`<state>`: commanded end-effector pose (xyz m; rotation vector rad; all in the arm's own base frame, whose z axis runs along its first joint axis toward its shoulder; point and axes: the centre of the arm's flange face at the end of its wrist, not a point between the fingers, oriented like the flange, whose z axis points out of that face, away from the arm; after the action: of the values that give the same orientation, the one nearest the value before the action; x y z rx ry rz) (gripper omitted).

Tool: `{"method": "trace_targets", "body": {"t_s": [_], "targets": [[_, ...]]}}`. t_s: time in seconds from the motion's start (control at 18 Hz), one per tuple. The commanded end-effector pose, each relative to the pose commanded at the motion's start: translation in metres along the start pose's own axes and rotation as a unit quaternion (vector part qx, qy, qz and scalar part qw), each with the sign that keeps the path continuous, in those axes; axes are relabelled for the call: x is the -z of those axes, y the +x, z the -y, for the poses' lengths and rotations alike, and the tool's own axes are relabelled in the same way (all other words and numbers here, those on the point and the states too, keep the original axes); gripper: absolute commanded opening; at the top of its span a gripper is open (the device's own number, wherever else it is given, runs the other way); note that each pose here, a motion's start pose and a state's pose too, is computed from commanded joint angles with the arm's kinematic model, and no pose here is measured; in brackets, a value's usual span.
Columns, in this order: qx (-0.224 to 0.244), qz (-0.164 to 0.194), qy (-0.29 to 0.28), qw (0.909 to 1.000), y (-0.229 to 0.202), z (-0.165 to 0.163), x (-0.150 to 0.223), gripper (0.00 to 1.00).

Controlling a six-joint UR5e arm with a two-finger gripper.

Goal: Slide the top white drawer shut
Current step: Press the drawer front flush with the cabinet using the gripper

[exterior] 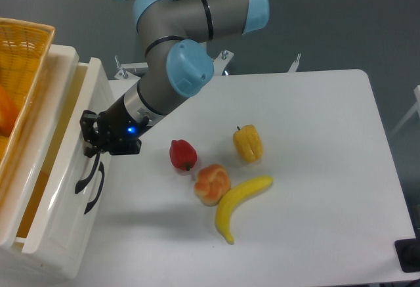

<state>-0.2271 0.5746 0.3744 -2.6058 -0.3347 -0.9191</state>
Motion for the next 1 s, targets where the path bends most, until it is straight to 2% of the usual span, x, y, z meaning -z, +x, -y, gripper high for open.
{"method": "trace_targets", "body": {"t_s": [0.28,0.61,0.67,0.72,0.78,0.94,1.0], "targets": [[-0.001,-0.003,-0.008,1.0,0.011,0.003,-0.019,0.0],[-0.011,0.004,0.002,0.9999,0.012,0.007,-0.009,0.01],[-0.014,0.007,0.005,0.9999,0.011,0.008,-0.005,0.09],[-0.012,0.012,0.011,0.9998,0.004,0.008,0.005,0.24],[-0.008,0.02,0.022,0.9995,-0.005,0.008,0.019,0.28],[-0.001,0.057,0.039,0.9976,-0.037,0.01,0.056,0.67],[-0.005,0.071,0.042,0.9966,-0.05,0.008,0.068,1.0]]}}
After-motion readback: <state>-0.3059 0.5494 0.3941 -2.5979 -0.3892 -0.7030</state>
